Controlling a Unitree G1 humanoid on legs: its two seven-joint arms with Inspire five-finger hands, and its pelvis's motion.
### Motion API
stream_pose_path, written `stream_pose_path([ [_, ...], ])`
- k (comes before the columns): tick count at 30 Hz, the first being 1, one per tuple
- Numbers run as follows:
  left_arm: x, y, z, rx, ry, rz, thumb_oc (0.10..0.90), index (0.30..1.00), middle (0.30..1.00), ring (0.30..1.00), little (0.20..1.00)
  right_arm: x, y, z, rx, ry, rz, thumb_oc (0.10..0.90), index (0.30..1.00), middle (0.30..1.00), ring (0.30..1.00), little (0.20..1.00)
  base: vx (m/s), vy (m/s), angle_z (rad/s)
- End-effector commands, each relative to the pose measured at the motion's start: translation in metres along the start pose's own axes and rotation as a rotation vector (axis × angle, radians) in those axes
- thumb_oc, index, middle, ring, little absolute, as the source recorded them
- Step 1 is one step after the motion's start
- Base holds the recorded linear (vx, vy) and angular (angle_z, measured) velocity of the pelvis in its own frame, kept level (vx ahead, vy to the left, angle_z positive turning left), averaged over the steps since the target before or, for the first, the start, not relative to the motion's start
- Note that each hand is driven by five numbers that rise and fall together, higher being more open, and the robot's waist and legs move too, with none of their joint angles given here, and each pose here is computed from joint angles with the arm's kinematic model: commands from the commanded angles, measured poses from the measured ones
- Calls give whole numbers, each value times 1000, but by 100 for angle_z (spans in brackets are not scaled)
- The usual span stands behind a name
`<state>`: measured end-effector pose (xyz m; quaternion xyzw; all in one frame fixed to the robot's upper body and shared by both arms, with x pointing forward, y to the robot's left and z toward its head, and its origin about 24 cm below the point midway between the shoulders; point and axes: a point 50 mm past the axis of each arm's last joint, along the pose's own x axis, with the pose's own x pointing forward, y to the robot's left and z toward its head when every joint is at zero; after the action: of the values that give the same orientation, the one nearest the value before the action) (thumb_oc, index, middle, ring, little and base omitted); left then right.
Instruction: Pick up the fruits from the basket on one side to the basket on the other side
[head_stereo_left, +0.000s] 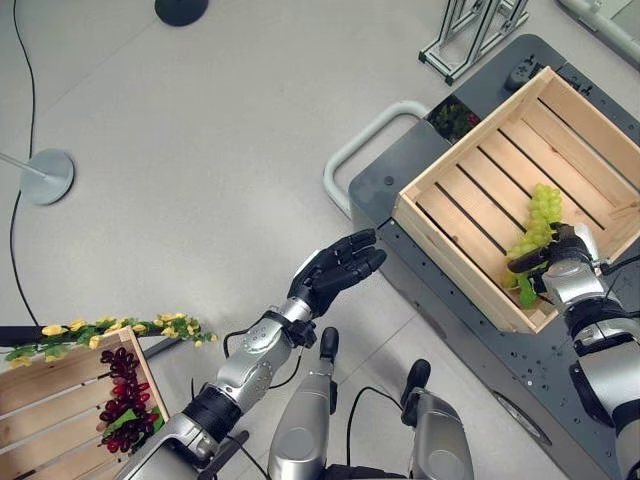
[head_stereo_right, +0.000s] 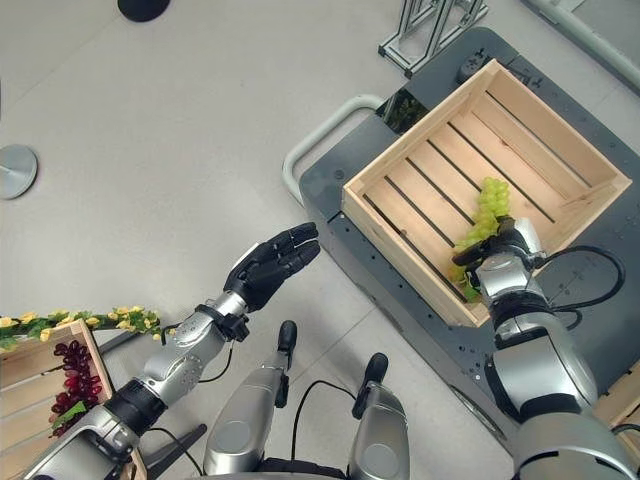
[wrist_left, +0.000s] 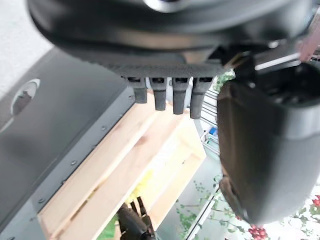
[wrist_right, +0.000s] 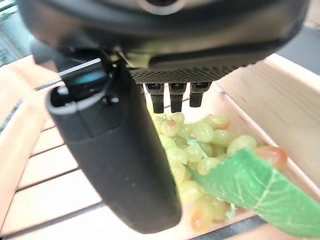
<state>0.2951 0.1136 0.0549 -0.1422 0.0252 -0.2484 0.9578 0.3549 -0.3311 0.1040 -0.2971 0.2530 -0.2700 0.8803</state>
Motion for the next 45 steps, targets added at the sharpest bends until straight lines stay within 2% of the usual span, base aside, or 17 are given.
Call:
stream_pose_path([
  [1, 13, -26, 45, -41, -261, -120, 800, 900, 900, 900, 900, 1, -47, 36, 100, -49, -117, 800, 900, 900, 900, 900, 0, 0, 0],
  [12, 13, -25, 45, -46, -257, -97, 800, 900, 900, 900, 900, 0, -51, 37, 292, 32, -192, 800, 900, 900, 900, 900, 1, 3, 0],
  [20, 14, -27, 47, -50, -273, -108, 800, 900, 900, 900, 900, 0, -32, 30, 289, 90, -12, 800, 900, 900, 900, 900, 13, 9, 0],
  [26, 19, -36, 51, -37, -281, -129, 800, 900, 900, 900, 900, -1, -18, 27, 236, 126, 44, 800, 900, 900, 900, 900, 0, 0, 0],
  [34, 21, -41, 51, -41, -289, -144, 800, 900, 900, 900, 900, -5, -7, 38, 28, 120, 59, 800, 900, 900, 900, 900, -9, -1, 2],
  [43, 22, -47, 53, -49, -306, -173, 800, 900, 900, 900, 900, -9, 6, 46, -40, 105, 92, 800, 900, 900, 900, 900, -27, -1, 7],
  [44, 22, -47, 53, -50, -306, -176, 800, 900, 900, 900, 900, -9, 5, 47, -37, 95, 88, 651, 676, 676, 676, 676, -29, 5, 6],
  [45, 22, -48, 54, -51, -306, -178, 800, 900, 900, 900, 900, -9, 5, 49, -23, 81, 84, 400, 300, 300, 300, 300, 0, 0, 0],
])
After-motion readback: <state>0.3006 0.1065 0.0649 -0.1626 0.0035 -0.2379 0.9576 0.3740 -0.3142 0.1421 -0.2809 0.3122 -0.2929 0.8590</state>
